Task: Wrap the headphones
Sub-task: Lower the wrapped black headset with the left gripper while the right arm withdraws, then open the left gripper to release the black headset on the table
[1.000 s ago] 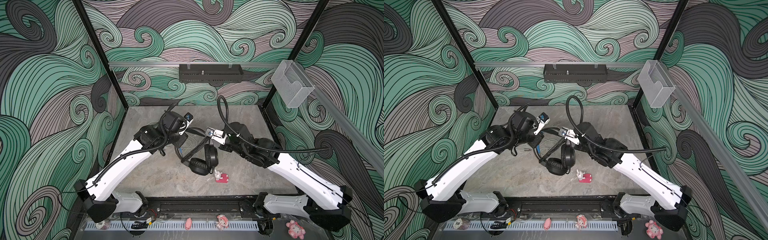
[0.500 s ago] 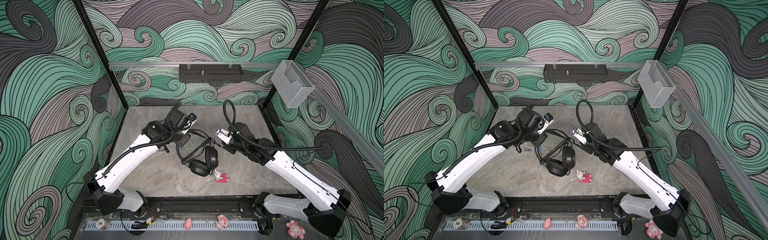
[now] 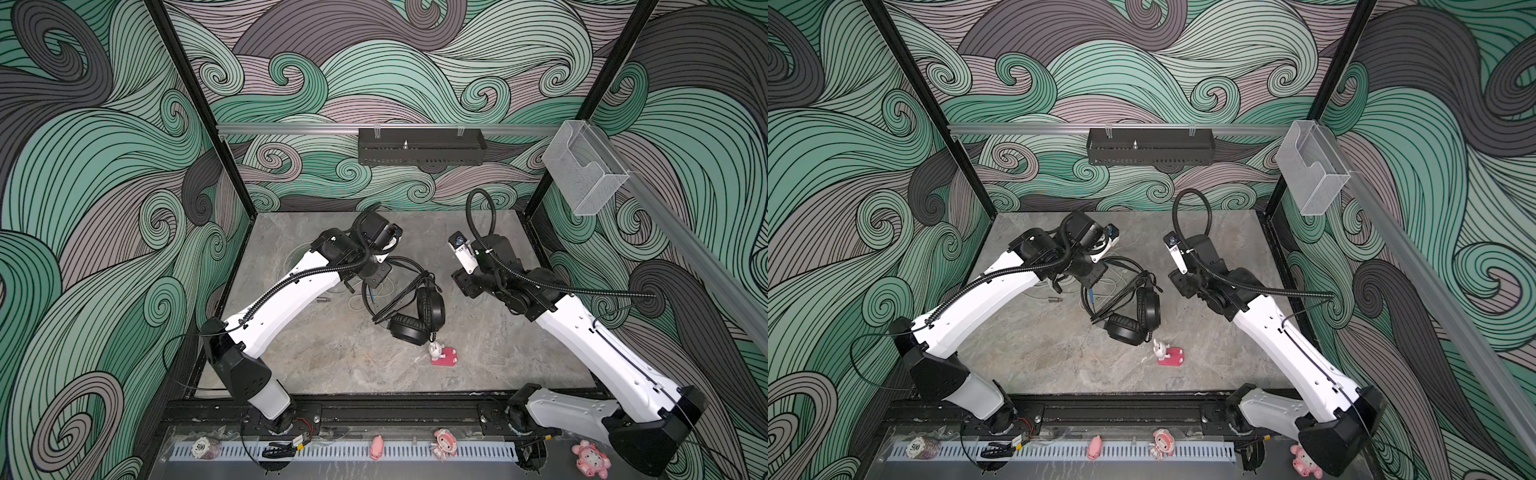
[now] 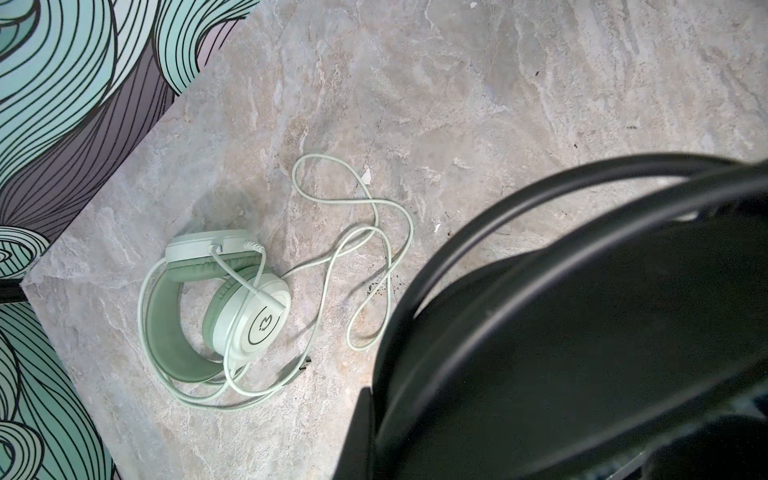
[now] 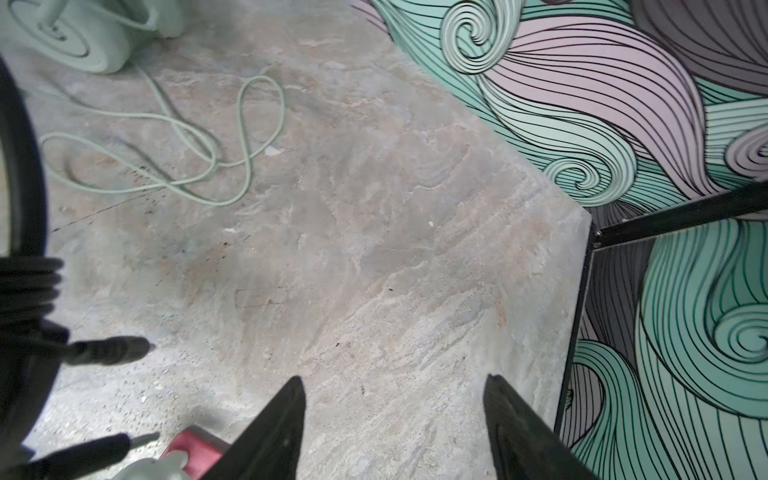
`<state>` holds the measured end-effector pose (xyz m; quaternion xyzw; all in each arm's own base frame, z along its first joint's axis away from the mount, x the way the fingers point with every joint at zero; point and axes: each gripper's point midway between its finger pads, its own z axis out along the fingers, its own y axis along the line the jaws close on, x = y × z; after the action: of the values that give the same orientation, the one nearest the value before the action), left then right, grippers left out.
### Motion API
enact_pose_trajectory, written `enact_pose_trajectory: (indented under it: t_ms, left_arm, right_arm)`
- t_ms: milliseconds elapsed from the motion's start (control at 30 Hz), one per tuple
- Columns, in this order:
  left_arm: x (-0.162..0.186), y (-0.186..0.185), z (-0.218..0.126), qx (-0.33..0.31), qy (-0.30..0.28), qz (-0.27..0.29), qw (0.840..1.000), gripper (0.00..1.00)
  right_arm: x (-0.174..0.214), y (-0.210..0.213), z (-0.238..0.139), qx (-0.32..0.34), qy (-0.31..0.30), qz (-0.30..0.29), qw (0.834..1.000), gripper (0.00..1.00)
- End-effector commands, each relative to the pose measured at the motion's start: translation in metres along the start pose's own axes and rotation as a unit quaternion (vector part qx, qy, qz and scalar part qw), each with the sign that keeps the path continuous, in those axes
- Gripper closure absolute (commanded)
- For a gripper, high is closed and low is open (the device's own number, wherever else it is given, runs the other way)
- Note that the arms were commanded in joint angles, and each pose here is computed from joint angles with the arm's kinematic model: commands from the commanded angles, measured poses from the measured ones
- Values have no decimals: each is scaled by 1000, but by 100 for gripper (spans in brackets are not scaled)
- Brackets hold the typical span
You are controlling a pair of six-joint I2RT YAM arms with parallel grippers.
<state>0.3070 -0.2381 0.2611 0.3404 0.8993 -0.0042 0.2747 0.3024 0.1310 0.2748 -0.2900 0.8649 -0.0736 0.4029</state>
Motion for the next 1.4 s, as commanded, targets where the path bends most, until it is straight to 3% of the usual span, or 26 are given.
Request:
enact_pose_trajectory:
  t_ms: [0,200,467,667,933,1367]
  left_arm:
    - [-19,3,3,13,-10,-58,998,100]
    - [-48,9,50,17,2,-112,994,100]
    - [-103,14,121,26,-4,-170,985,100]
    - [-113,33,175,32,3,-242,970,100]
    - [-125,38,209,31,-20,-247,968,100]
    - [-137,38,253,35,-45,-334,941,100]
  right_arm:
    - [-3,-19,-17,22,-2,59,998,22]
    - [-2,-33,-29,39,-7,78,996,1]
    - [0,-31,-36,31,-14,103,994,0]
    - [4,-31,-42,29,-20,108,994,0]
    - [5,-28,-42,21,-15,105,994,0]
    - [-3,-22,-34,1,-12,114,993,0]
